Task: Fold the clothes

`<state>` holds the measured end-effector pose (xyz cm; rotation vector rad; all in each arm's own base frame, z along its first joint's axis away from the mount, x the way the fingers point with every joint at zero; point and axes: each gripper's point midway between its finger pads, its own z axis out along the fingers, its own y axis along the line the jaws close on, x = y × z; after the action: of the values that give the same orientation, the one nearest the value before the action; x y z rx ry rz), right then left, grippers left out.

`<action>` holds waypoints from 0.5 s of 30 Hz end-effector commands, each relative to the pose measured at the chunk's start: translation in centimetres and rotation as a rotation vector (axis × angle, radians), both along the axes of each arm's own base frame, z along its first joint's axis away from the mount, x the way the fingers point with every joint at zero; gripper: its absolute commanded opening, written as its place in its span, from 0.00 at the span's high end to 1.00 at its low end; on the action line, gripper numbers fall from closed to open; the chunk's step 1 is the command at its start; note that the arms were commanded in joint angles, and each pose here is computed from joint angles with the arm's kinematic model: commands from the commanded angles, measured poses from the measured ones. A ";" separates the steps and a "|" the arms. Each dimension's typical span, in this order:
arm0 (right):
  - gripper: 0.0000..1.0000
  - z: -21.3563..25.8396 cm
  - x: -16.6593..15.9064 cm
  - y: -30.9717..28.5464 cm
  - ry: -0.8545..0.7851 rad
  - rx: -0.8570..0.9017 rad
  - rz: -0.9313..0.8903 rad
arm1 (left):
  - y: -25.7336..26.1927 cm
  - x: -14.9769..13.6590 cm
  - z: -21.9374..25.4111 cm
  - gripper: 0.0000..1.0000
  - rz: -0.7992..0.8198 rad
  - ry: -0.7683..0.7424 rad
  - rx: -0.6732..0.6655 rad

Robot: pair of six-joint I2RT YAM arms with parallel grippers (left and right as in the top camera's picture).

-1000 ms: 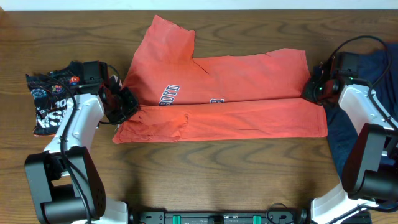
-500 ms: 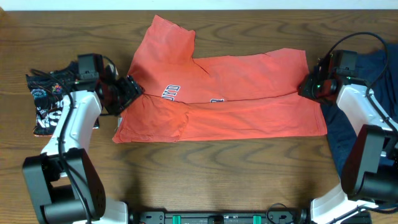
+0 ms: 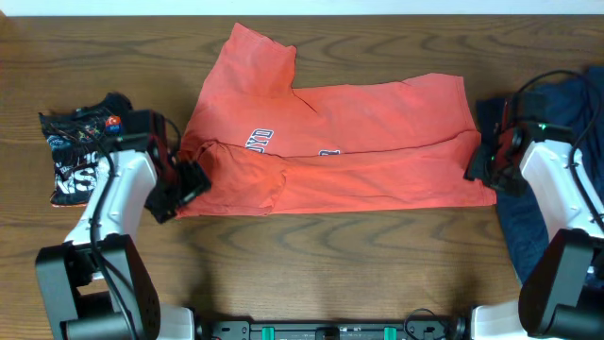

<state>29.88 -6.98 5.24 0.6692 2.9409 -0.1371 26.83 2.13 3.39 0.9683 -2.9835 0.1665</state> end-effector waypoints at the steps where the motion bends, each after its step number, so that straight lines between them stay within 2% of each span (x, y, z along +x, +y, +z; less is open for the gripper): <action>1: 0.38 -2.3 -1.6 -0.2 0.050 -0.017 -0.012 | 0.7 -0.9 -1.7 0.20 0.025 0.005 0.040; 10: 0.41 -5.9 -2.1 -0.1 -0.015 -0.028 -0.012 | 0.9 0.1 -3.2 0.20 0.030 -0.069 0.051; 12: 0.46 -6.7 -2.0 -0.2 -0.045 -0.034 -0.012 | 0.9 0.2 -3.2 0.21 0.031 -0.073 0.052; 13: 0.48 -7.1 -2.2 -0.1 -0.053 -0.036 -0.012 | 1.0 0.1 -3.2 0.25 0.031 -0.072 0.058; 15: 0.60 -7.7 -2.7 0.0 -0.049 -0.034 -0.017 | 1.4 0.1 -3.2 0.33 0.033 -0.068 0.085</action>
<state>29.42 -7.00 -0.41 0.6572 2.8202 -0.1323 27.26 2.69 0.30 1.0265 -3.0591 0.1502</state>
